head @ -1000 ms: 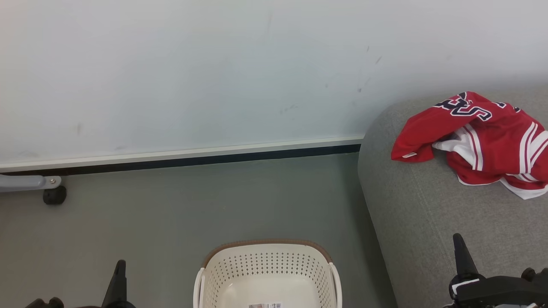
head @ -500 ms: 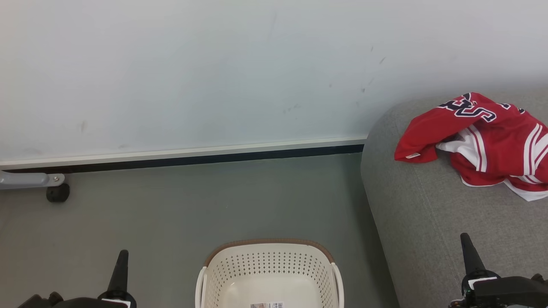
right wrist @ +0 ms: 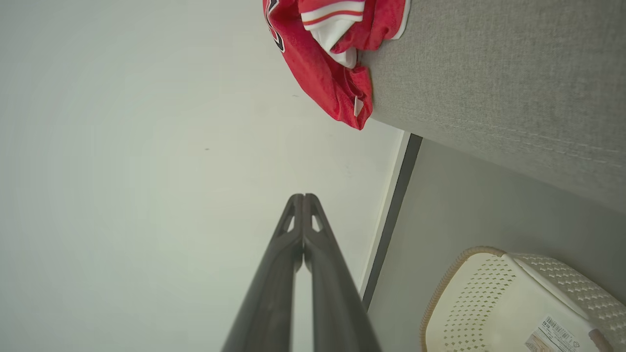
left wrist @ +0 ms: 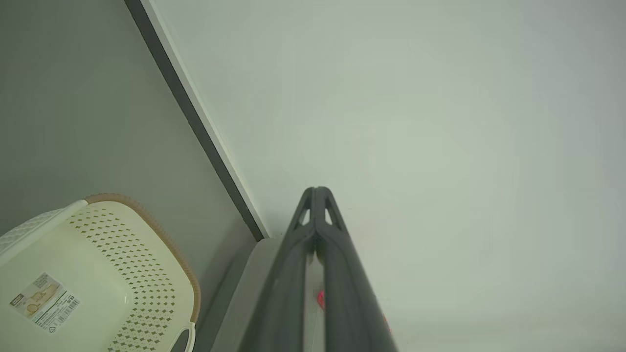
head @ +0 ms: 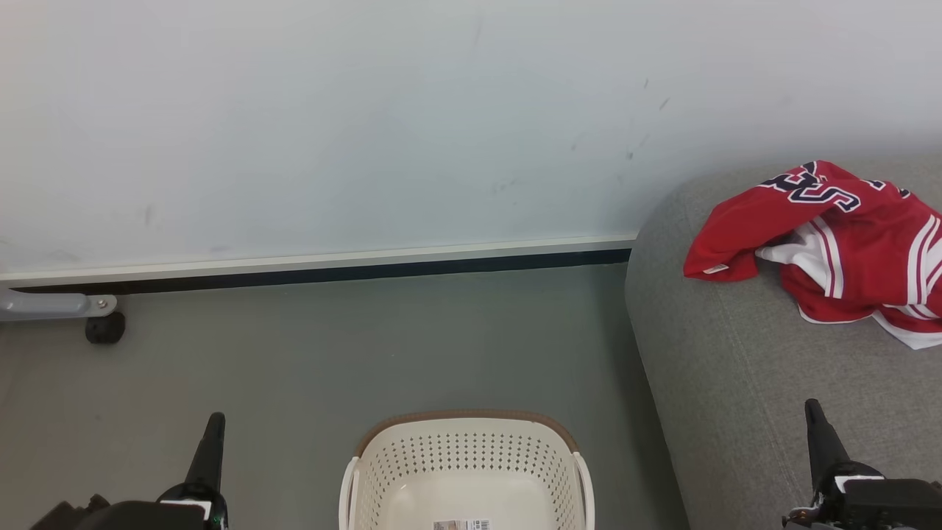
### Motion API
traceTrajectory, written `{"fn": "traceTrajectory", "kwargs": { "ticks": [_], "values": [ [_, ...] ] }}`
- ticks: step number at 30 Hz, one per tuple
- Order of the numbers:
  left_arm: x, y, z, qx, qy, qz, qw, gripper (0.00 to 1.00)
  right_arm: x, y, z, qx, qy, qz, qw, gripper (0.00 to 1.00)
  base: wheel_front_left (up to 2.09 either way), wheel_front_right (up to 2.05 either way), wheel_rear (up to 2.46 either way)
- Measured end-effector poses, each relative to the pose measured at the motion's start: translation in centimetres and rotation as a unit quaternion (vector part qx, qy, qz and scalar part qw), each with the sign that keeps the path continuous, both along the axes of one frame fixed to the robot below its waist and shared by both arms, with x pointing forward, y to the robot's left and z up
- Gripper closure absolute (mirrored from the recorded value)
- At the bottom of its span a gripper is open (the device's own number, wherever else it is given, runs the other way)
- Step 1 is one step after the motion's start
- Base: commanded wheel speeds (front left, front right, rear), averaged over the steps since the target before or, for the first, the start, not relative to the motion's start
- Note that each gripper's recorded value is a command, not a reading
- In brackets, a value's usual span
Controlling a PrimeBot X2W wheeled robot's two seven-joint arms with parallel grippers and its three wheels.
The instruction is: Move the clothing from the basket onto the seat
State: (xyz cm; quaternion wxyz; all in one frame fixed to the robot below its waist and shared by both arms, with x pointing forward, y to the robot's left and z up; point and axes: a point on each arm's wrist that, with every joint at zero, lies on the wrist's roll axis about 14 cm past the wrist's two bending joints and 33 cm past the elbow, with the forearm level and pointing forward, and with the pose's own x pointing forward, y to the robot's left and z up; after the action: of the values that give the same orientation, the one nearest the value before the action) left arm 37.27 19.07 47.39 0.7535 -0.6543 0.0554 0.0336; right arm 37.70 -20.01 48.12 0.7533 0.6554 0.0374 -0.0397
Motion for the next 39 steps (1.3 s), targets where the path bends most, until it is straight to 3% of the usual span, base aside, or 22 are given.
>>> {"fn": "traceTrajectory", "kwargs": {
  "ticks": [12,39],
  "values": [
    [0.63,0.08,0.92,-0.070,-0.022,0.008,0.997,1.00,0.34,-0.52,0.45,0.069,-0.018,-0.011,0.997,1.00,0.00,0.00,0.00],
    [0.65,0.07,0.94,-0.071,-0.022,0.008,0.997,1.00,0.43,-0.50,0.53,0.070,-0.019,-0.011,0.997,1.00,0.00,0.00,0.00]
  ]
}}
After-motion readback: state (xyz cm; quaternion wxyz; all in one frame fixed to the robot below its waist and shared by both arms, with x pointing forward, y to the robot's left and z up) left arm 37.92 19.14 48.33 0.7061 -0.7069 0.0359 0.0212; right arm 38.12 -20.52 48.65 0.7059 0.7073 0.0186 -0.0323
